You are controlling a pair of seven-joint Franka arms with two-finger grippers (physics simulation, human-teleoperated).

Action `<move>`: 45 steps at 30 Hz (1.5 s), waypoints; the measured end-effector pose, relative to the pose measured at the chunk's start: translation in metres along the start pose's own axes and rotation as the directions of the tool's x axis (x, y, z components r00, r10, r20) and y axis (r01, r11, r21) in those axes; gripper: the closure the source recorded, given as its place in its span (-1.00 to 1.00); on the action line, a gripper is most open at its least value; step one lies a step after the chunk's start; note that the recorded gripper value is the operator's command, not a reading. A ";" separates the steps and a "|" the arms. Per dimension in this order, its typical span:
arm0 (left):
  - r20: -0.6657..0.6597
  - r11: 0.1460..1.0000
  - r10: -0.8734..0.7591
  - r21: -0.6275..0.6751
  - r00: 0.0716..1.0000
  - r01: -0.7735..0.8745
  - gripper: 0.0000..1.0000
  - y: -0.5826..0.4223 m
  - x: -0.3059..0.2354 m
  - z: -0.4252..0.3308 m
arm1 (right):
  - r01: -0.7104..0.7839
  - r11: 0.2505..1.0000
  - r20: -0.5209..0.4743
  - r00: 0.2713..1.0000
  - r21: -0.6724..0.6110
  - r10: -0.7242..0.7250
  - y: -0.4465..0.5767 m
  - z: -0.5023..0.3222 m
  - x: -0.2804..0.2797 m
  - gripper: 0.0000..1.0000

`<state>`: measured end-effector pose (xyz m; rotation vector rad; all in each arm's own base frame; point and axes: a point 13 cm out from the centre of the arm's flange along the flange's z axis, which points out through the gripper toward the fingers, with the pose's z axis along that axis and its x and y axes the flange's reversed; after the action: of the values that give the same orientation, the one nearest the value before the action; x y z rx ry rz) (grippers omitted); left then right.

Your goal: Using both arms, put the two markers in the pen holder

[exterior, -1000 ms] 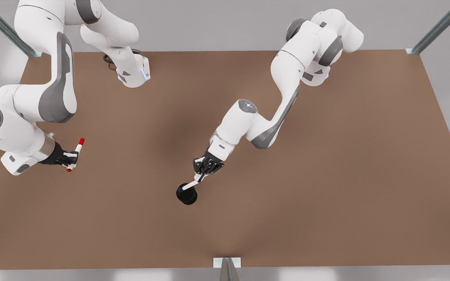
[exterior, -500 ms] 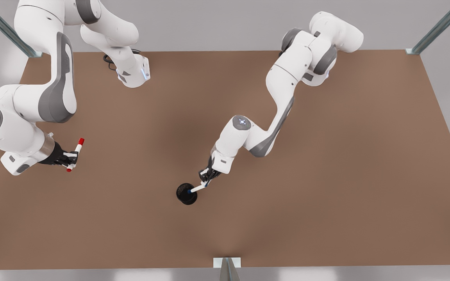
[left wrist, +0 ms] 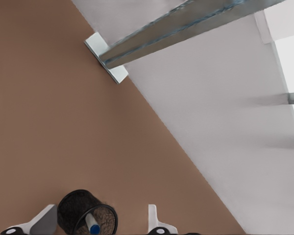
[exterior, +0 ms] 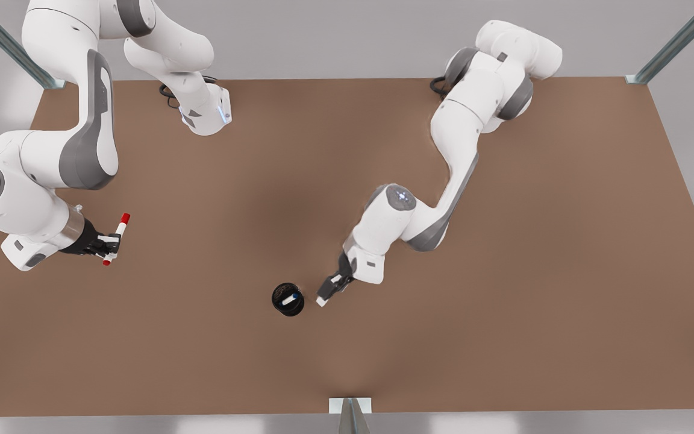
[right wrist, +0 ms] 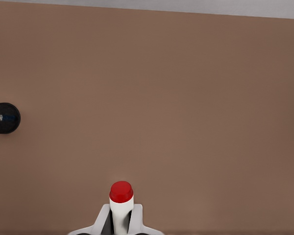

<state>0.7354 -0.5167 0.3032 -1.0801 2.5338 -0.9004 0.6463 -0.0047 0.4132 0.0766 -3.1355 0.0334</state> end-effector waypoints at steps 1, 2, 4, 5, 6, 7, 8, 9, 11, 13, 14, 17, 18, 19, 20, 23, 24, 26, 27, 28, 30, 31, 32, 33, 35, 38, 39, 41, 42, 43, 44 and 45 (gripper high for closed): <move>0.026 0.999 -0.028 -0.037 0.999 0.029 -1.00 0.001 -0.064 -0.039 | 0.000 1.000 0.000 1.000 0.000 0.000 0.000 0.000 0.000 0.55; 0.059 0.995 -0.047 -0.084 0.997 0.052 -1.00 0.013 -0.132 -0.083 | 0.003 1.000 0.001 1.000 0.000 -0.003 0.002 0.000 0.000 0.55; 0.126 0.977 -0.069 -0.191 0.990 0.093 -1.00 0.058 -0.257 -0.185 | 0.069 0.998 0.014 0.998 0.000 -0.069 0.049 -0.002 -0.004 0.55; 0.140 0.966 -0.041 -0.249 0.989 0.075 -1.00 0.075 -0.282 -0.231 | 0.115 0.993 0.022 0.993 0.000 -0.115 0.083 0.000 -0.006 0.55; 0.139 0.951 -0.001 -0.306 0.990 0.044 -1.00 0.087 -0.290 -0.268 | 0.155 0.988 0.034 0.987 0.000 -0.155 0.115 0.000 -0.007 0.55; 0.127 0.925 0.035 -0.379 0.991 0.016 -1.00 0.108 -0.286 -0.302 | 0.182 0.983 0.051 0.982 -0.001 -0.181 0.138 0.000 -0.008 0.55; 0.105 0.895 0.067 -0.446 0.992 -0.013 -1.00 0.131 -0.275 -0.330 | 0.199 0.980 0.070 0.978 -0.001 -0.199 0.155 0.001 -0.012 0.54; 0.078 0.868 0.093 -0.494 0.993 -0.043 -1.00 0.149 -0.266 -0.349 | 0.212 0.977 0.091 0.973 -0.002 -0.211 0.169 0.004 -0.018 0.54; 0.015 0.820 0.119 -0.565 0.993 -0.089 -1.00 0.186 -0.259 -0.371 | 0.230 0.973 0.144 0.963 -0.004 -0.227 0.193 0.013 -0.035 0.54; -0.038 0.790 0.138 -0.599 0.990 -0.133 -1.00 0.208 -0.262 -0.384 | 0.231 0.973 0.211 0.951 -0.008 -0.225 0.206 0.019 -0.057 0.54; -0.072 0.774 0.150 -0.612 0.986 -0.163 -1.00 0.216 -0.263 -0.383 | 0.235 0.972 0.247 0.943 -0.013 -0.225 0.214 0.020 -0.067 0.54; -0.171 0.733 0.201 -0.627 0.965 -0.264 -1.00 0.228 -0.255 -0.374 | 0.250 0.968 0.355 0.908 -0.031 -0.223 0.240 0.014 -0.097 0.54; -0.200 0.721 0.219 -0.626 0.955 -0.296 -1.00 0.229 -0.252 -0.372 | 0.252 0.967 0.382 0.898 -0.037 -0.220 0.247 0.017 -0.106 0.54; -0.224 0.711 0.236 -0.623 0.946 -0.325 -1.00 0.230 -0.249 -0.371 | 0.253 0.966 0.405 0.889 -0.042 -0.215 0.252 0.021 -0.113 0.54; -0.247 0.701 0.250 -0.620 0.936 -0.351 -1.00 0.232 -0.248 -0.370 | 0.254 0.966 0.424 0.881 -0.046 -0.211 0.256 0.028 -0.120 0.54; -0.299 0.677 0.287 -0.609 0.910 -0.414 -1.00 0.236 -0.247 -0.369 | 0.255 0.965 0.476 0.857 -0.057 -0.199 0.265 0.041 -0.134 0.54; -0.314 0.670 0.297 -0.604 0.902 -0.431 -1.00 0.237 -0.247 -0.370 | 0.264 0.962 0.488 0.850 -0.067 -0.199 0.274 0.050 -0.134 0.54; -0.346 0.655 0.316 -0.594 0.884 -0.467 -1.00 0.240 -0.246 -0.366 | 0.288 0.953 0.533 0.823 -0.091 -0.198 0.300 0.054 -0.139 0.54; -0.360 0.648 0.325 -0.589 0.875 -0.483 -1.00 0.241 -0.245 -0.365 | 0.301 0.948 0.558 0.807 -0.101 -0.196 0.314 0.051 -0.141 0.52; -0.373 0.641 0.334 -0.583 0.866 -0.499 -1.00 0.241 -0.244 -0.363 | 0.315 0.943 0.584 0.788 -0.109 -0.196 0.330 0.045 -0.144 0.52; -0.398 0.627 0.353 -0.571 0.847 -0.530 -1.00 0.241 -0.240 -0.360 | 0.334 0.935 0.615 0.763 -0.116 -0.197 0.353 0.054 -0.146 0.50; -0.408 0.621 0.362 -0.566 0.839 -0.543 -1.00 0.240 -0.239 -0.359 | 0.340 0.933 0.628 0.753 -0.117 -0.196 0.360 0.061 -0.146 0.50; -0.416 0.615 0.369 -0.560 0.831 -0.555 -1.00 0.240 -0.238 -0.359 | 0.353 0.928 0.644 0.738 -0.117 -0.200 0.373 0.061 -0.144 0.50; -0.425 0.610 0.376 -0.555 0.824 -0.565 -1.00 0.240 -0.238 -0.358 | 0.363 0.924 0.661 0.723 -0.116 -0.201 0.384 0.059 -0.143 0.49; -0.442 0.600 0.385 -0.547 0.810 -0.583 -1.00 0.242 -0.238 -0.355 | 0.390 0.914 0.687 0.695 -0.110 -0.214 0.408 0.055 -0.136 0.49; -0.463 0.587 0.398 -0.534 0.792 -0.608 -1.00 0.244 -0.237 -0.351 | 0.404 0.910 0.689 0.687 -0.097 -0.232 0.414 0.086 -0.125 0.49; -0.471 0.583 0.401 -0.530 0.785 -0.616 -1.00 0.245 -0.237 -0.348 | 0.406 0.909 0.693 0.682 -0.093 -0.234 0.414 0.091 -0.123 0.49; -0.485 0.575 0.407 -0.523 0.774 -0.630 -1.00 0.247 -0.236 -0.344 | 0.409 0.909 0.702 0.673 -0.086 -0.236 0.411 0.097 -0.117 0.50; -0.492 0.570 0.411 -0.518 0.768 -0.637 -1.00 0.247 -0.235 -0.343 | 0.407 0.910 0.700 0.674 -0.085 -0.236 0.406 0.106 -0.112 0.49; -0.497 0.566 0.415 -0.514 0.762 -0.644 -1.00 0.247 -0.234 -0.341 | 0.404 0.911 0.702 0.672 -0.083 -0.234 0.401 0.109 -0.107 0.50; -0.503 0.563 0.418 -0.511 0.757 -0.650 -1.00 0.247 -0.234 -0.340 | 0.403 0.912 0.707 0.668 -0.081 -0.232 0.396 0.110 -0.105 0.49; -0.509 0.559 0.420 -0.507 0.751 -0.656 -1.00 0.247 -0.233 -0.338 | 0.401 0.913 0.712 0.663 -0.079 -0.230 0.392 0.111 -0.102 0.49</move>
<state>0.6091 -0.0670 0.4080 -0.1398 3.2874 0.0471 0.7290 0.3892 0.2933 0.8347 -3.7662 -0.4807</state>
